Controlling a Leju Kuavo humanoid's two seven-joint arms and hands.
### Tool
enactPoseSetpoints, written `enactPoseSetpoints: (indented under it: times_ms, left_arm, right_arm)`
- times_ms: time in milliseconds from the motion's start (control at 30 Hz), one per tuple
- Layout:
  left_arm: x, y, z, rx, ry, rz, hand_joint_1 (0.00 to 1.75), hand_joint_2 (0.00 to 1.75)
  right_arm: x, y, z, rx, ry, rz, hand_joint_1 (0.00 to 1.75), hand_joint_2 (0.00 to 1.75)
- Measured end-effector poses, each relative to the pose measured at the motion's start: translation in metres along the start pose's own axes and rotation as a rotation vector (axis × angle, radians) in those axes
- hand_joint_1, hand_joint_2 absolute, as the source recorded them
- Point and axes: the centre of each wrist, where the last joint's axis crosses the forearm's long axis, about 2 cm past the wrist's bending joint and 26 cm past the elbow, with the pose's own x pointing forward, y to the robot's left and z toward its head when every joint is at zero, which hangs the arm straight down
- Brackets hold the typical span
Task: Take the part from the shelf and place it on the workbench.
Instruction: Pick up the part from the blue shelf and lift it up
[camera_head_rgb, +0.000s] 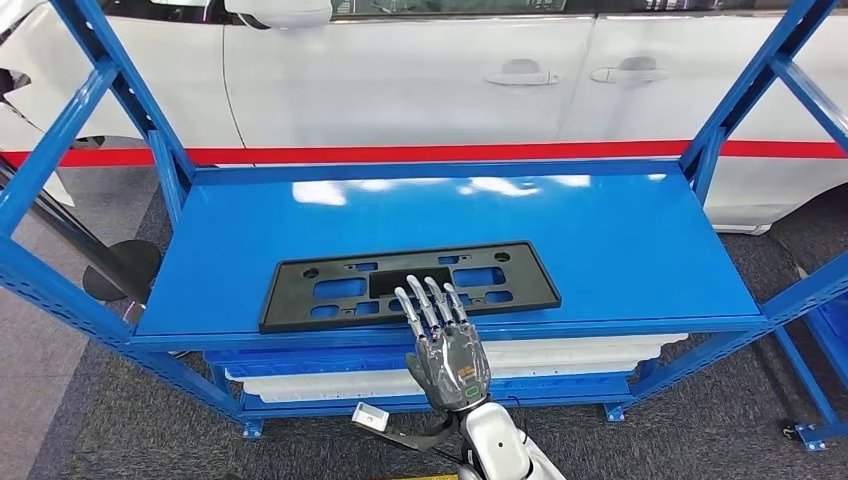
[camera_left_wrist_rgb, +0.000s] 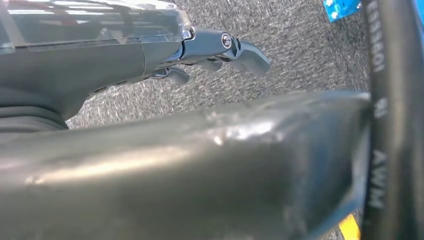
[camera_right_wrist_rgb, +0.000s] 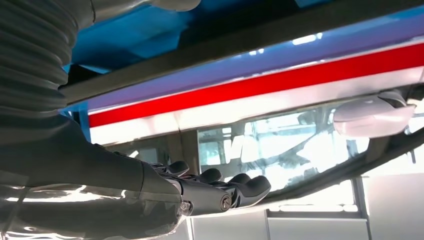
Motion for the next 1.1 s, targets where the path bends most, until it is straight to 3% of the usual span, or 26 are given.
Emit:
enactPoseSetpoints:
  times_ms: [1100]
  left_arm:
    - [0.006, 0.002, -0.003, -0.011, 0.003, -0.035, 0.0, 0.0]
  right_arm:
    - [-0.012, 0.021, 0.005, 0.098, 0.041, 0.023, 0.0, 1.75]
